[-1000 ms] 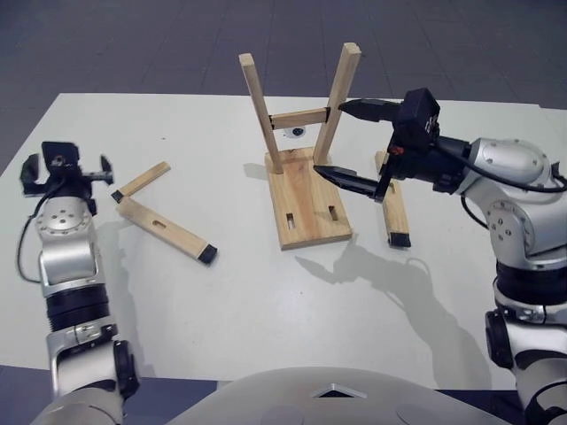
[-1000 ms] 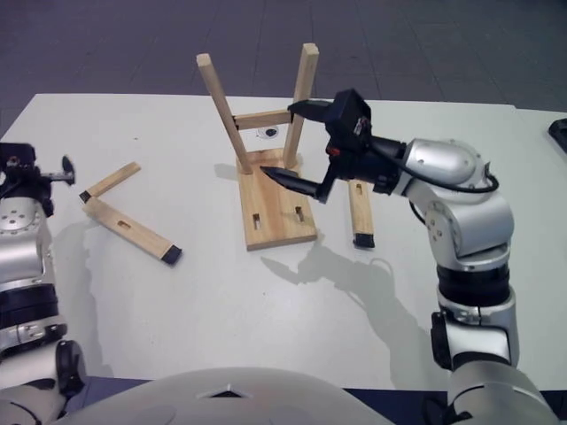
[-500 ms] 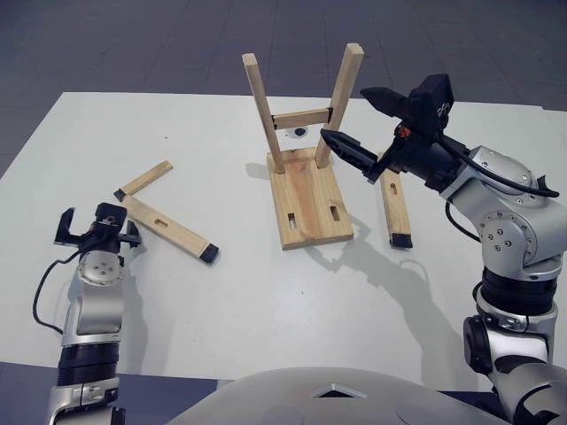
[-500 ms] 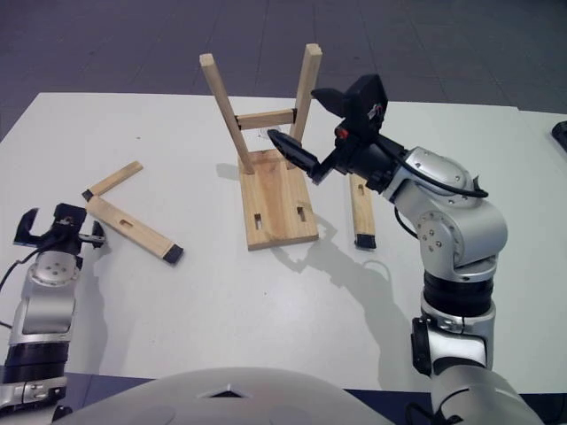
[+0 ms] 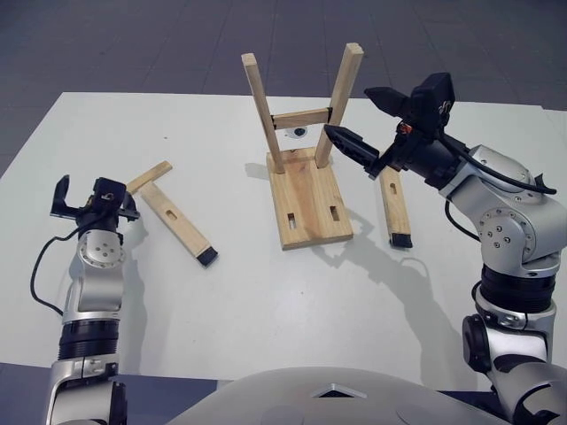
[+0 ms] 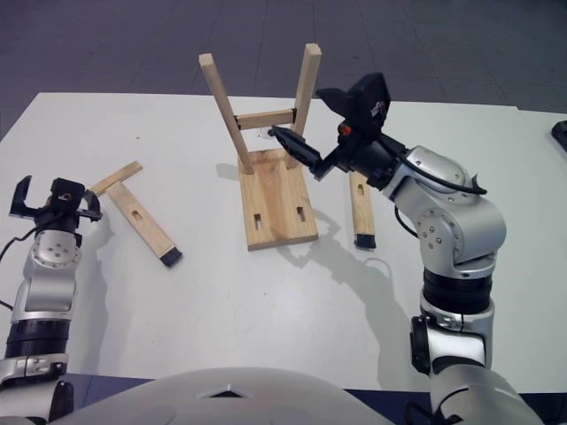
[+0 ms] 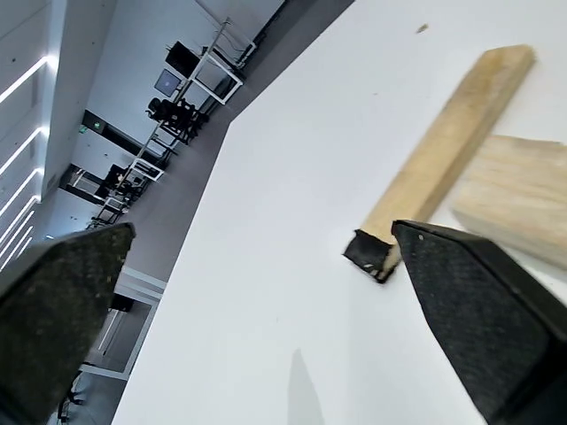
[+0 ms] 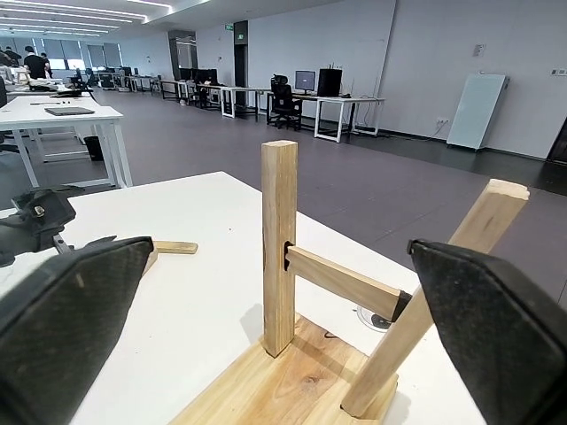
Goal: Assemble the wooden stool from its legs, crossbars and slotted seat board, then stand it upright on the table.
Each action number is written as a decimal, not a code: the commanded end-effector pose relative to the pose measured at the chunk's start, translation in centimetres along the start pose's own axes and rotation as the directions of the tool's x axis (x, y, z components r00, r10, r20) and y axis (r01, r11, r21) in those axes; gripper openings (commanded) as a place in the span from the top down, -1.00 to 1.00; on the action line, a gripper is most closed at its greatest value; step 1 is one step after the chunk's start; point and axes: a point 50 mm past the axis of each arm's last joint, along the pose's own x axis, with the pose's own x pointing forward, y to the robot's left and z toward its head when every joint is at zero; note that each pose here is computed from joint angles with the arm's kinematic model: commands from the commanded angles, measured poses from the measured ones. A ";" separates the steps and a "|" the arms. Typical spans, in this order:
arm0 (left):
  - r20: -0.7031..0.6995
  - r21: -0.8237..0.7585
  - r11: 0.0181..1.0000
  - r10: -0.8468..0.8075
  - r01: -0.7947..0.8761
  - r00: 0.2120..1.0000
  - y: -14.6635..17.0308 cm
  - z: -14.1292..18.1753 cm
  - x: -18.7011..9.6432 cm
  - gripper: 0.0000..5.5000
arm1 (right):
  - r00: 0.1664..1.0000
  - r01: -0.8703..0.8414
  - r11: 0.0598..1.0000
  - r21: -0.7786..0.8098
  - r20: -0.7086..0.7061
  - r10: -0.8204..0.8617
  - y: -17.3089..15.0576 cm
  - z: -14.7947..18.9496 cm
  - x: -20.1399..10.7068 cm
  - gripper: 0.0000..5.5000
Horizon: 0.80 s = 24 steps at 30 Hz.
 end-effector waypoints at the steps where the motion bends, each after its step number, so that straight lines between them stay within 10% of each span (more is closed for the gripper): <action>1: -0.061 -0.075 0.992 0.095 -0.100 0.994 1.5 -1.4 2.0 -0.96 | 1.000 0.003 1.000 0.029 0.004 -0.003 0.2 -0.4 0.0 -0.95; 13: -0.077 -0.018 1.000 0.003 -0.005 0.997 -2.3 -3.4 4.1 -0.96 | 1.000 -0.026 0.998 0.055 -0.006 0.027 0.8 -0.6 0.4 -0.95; 24: -0.057 0.183 0.967 -0.167 0.175 0.984 -2.3 -6.8 -0.4 -0.96 | 1.000 0.019 0.998 0.065 -0.016 -0.018 0.8 -0.7 -0.3 -0.95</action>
